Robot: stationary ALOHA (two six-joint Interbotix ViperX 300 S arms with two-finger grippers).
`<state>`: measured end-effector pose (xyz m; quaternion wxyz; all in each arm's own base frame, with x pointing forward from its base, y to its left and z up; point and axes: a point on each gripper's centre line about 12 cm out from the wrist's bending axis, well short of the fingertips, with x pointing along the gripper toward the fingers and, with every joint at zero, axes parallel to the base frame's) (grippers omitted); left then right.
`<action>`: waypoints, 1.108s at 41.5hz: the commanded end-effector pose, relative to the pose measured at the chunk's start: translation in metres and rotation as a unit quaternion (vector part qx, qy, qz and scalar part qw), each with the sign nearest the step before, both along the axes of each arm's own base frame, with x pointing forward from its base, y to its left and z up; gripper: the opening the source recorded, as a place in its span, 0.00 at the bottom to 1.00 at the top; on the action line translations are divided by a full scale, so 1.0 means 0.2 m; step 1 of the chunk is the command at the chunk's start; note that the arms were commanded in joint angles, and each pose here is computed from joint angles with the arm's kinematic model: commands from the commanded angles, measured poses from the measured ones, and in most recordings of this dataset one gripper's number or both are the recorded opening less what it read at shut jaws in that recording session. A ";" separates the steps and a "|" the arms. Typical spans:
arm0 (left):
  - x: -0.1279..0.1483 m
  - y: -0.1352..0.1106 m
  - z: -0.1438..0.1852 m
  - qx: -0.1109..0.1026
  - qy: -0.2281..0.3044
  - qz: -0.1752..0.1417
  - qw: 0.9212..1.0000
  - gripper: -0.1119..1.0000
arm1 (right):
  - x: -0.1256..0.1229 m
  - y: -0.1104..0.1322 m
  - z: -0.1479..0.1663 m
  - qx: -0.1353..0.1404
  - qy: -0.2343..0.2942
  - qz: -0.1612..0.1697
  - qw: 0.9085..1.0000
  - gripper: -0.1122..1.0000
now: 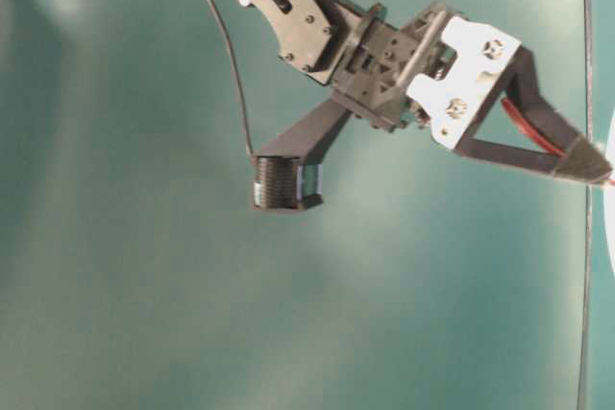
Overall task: Scoop the yellow hexagonal prism block from the bowl with a spoon using the right arm.
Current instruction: 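Lower the spoon into the bowl and push it under the yellow block, then raise the spoon with the block out of the bowl, right gripper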
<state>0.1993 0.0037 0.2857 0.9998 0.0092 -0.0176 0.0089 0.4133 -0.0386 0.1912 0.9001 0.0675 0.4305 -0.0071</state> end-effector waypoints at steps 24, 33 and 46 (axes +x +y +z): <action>0.01 0.00 0.03 0.002 -0.001 0.000 1.000 0.10 | -0.05 0.01 0.13 -0.024 -0.090 -0.016 0.996 0.31; 0.01 0.00 0.03 0.002 0.000 0.001 1.000 0.10 | -0.09 0.03 0.16 -0.039 -0.145 -0.024 0.988 0.31; 0.01 0.00 0.03 0.002 -0.001 0.001 1.000 0.10 | -0.21 0.10 0.30 -0.085 -0.281 -0.020 0.956 0.31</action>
